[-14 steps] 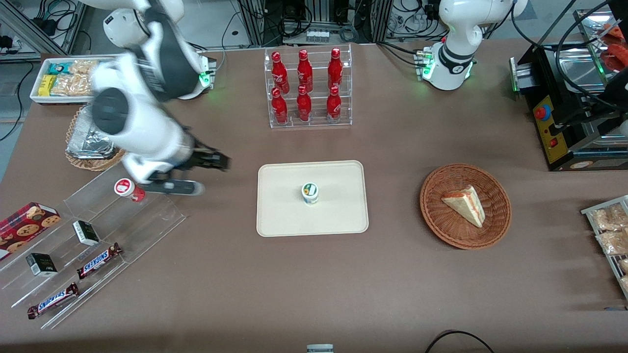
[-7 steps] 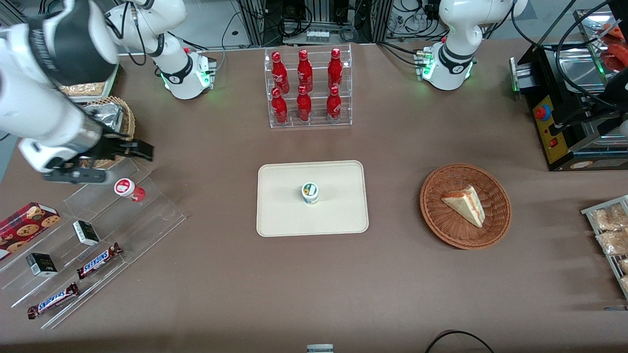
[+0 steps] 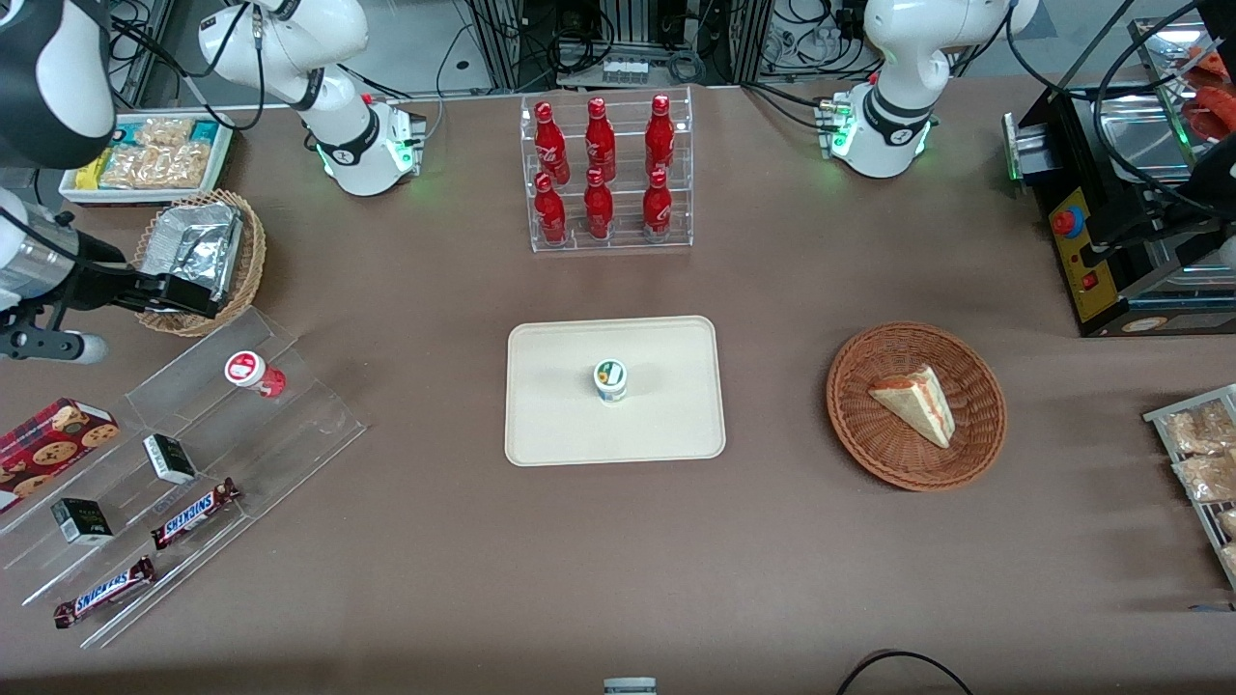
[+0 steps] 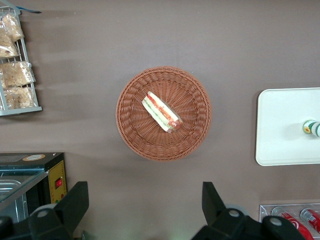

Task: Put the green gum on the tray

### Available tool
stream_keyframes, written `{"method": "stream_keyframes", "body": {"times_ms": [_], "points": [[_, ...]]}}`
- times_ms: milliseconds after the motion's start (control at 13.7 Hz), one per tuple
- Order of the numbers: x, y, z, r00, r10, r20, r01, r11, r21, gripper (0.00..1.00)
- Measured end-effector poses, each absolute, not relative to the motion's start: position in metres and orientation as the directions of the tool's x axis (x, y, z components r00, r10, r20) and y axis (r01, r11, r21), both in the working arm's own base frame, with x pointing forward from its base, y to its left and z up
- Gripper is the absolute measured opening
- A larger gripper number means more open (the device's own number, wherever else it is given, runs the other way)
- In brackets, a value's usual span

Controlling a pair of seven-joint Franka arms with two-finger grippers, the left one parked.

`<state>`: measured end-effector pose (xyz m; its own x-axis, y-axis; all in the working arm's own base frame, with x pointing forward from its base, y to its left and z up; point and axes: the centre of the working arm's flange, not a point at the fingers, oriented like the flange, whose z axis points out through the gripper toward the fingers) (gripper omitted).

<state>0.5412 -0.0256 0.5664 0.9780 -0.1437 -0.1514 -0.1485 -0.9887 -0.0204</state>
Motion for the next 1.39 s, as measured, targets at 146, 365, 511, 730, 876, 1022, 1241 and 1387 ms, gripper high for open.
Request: {"method": "stream_keyframes", "body": {"times_ms": [146,365,511,730,876,1022,1241,1387], "points": [[0.54,-0.033,0.567,0.98,-0.127,-0.15,-0.133,-0.991,-0.029,1.0],[0.539,-0.02,0.57,0.985,-0.097,-0.145,-0.102,-0.994,-0.03,1.0],[0.538,-0.01,0.573,0.987,-0.078,-0.141,-0.083,-0.996,-0.03,1.0],[0.538,-0.008,0.574,0.988,-0.07,-0.139,-0.075,-0.997,-0.03,1.0],[0.538,-0.007,0.575,0.988,-0.067,-0.138,-0.072,-0.997,-0.03,1.0],[0.538,-0.009,0.576,0.988,-0.07,-0.134,-0.074,-0.997,-0.03,1.0],[0.538,-0.011,0.579,0.989,-0.072,-0.129,-0.077,-0.997,-0.03,1.0],[0.538,-0.01,0.579,0.989,-0.071,-0.129,-0.075,-0.997,-0.03,1.0]]}}
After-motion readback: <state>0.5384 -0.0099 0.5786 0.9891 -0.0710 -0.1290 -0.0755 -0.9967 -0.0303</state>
